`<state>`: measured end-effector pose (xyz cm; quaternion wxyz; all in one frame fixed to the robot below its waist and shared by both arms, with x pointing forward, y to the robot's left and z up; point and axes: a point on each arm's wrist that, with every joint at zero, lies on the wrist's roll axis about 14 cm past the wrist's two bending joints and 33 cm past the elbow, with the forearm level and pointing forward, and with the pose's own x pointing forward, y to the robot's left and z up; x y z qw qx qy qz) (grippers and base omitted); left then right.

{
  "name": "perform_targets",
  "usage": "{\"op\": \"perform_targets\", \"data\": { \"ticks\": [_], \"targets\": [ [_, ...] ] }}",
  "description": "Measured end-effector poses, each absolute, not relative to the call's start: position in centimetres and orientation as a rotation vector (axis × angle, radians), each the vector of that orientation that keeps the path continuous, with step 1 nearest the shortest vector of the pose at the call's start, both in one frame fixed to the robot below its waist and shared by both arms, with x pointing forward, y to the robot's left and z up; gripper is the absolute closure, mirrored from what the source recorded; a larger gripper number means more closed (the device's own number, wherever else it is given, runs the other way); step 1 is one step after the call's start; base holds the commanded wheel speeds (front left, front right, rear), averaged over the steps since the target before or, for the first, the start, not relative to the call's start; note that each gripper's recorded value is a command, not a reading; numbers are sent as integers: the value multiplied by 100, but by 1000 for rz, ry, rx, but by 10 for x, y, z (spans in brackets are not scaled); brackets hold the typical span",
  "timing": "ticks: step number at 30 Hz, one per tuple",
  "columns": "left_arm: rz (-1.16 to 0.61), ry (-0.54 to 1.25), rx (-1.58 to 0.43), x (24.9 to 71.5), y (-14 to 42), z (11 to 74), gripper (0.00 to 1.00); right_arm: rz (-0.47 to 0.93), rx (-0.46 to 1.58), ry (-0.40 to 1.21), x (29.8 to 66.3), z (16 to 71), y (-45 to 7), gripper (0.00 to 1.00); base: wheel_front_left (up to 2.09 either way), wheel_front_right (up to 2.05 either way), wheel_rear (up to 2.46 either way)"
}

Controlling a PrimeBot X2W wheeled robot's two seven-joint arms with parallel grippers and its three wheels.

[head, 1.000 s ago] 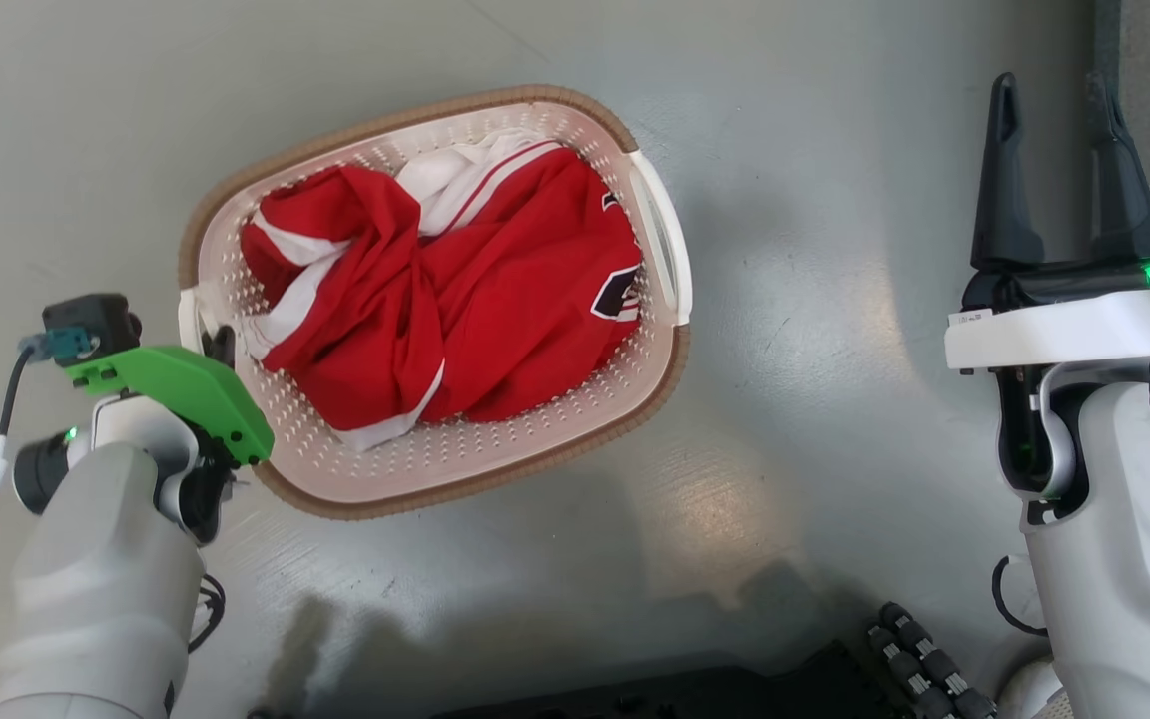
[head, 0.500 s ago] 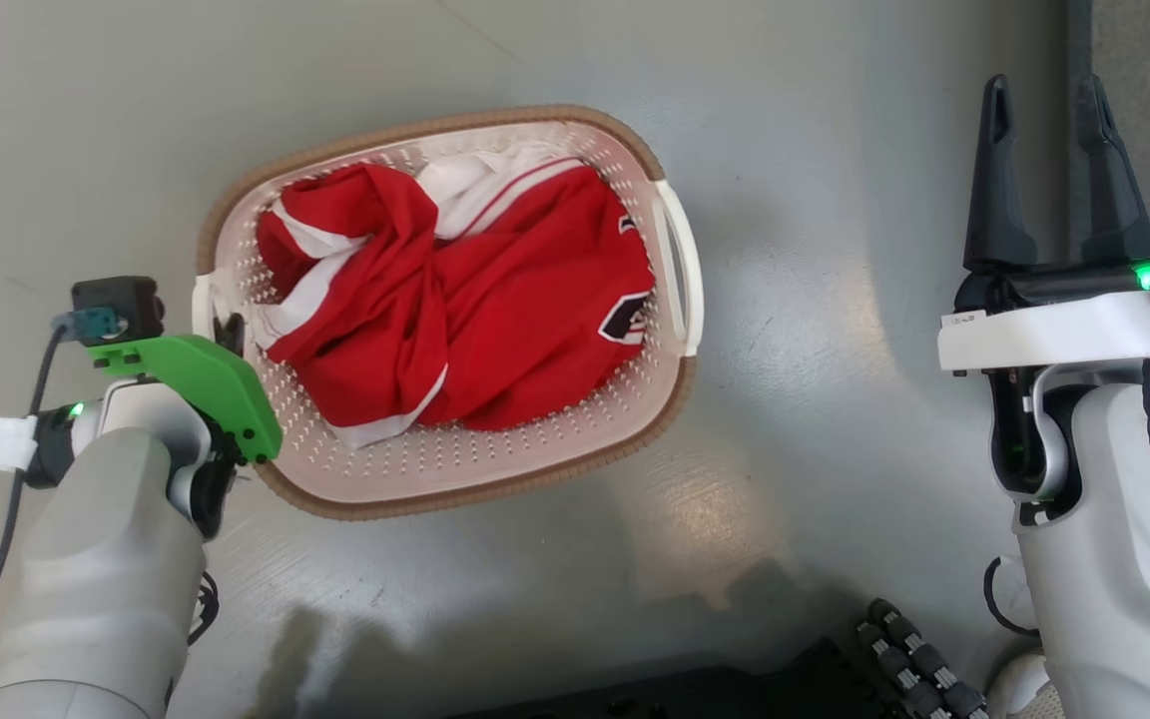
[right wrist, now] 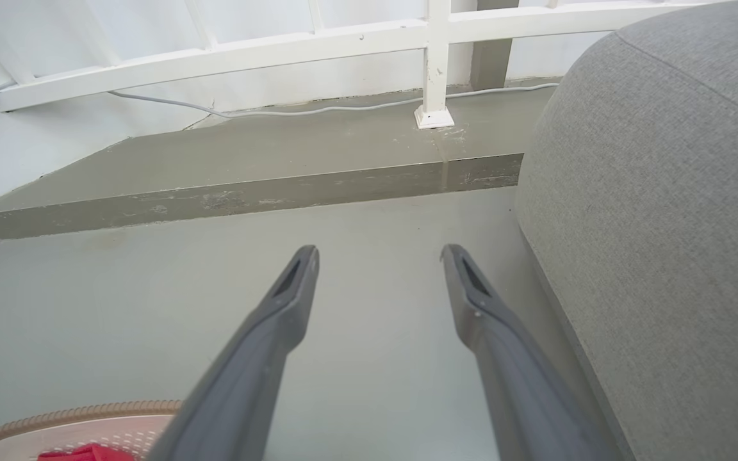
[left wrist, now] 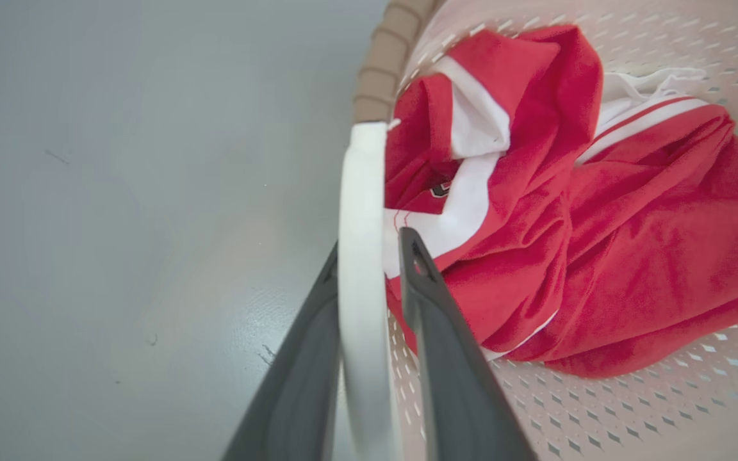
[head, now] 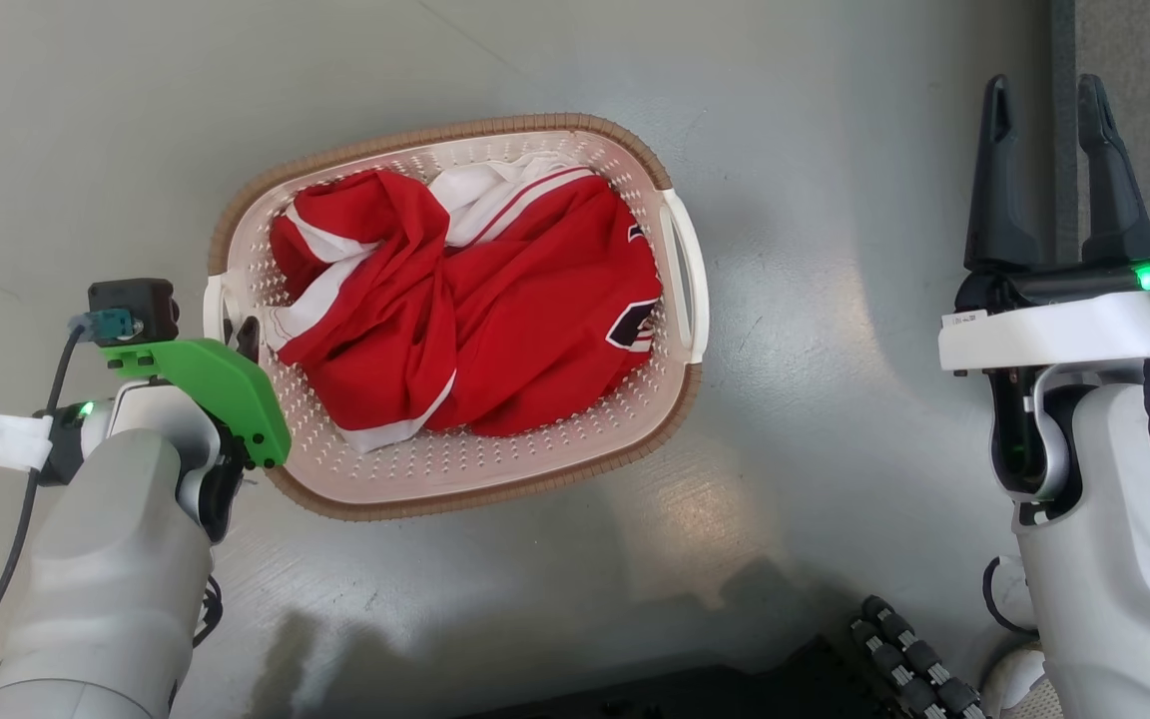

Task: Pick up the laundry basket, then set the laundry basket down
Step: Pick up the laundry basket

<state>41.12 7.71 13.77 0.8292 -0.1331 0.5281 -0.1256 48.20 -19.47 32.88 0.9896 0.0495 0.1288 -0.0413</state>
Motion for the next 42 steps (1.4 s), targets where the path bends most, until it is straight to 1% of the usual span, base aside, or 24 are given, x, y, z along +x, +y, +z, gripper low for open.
{"op": "perform_targets", "data": {
  "ticks": [1, 2, 3, 13, 24, 28, 37, 40, 42],
  "targets": [
    [-263, 1121, -288, 411, 77, 138, 54, -83, 99, 258, 482, 329, -195, 0, 0, 0, 0],
    [-258, 1118, -293, 412, 77, 138, 22, -83, 99, 258, 482, 329, -195, 0, 0, 0, 0],
    [-257, 1116, -297, 412, 77, 138, 0, -84, 99, 258, 482, 329, -195, 0, 0, 0, 0],
    [-243, 1070, -292, 421, 82, 143, 0, -93, 99, 258, 482, 330, -197, 0, 0, 0, 0],
    [-160, 888, -337, 449, 98, 179, 0, -89, 109, 246, 480, 342, -197, 0, 0, 0, 0],
    [-148, 847, -344, 451, 102, 195, 0, -86, 113, 237, 479, 349, -196, 0, 0, 0, 0],
    [-153, 694, -362, 471, 104, 249, 0, -74, 126, 229, 464, 368, -193, 0, 0, 0, 0],
    [-160, 598, -373, 486, 105, 279, 0, -73, 129, 214, 461, 377, -193, 0, 0, 0, 0],
    [-167, 480, -356, 506, 108, 317, 0, -65, 134, 198, 457, 387, -192, 0, 0, 0, 0]
  ]
}}
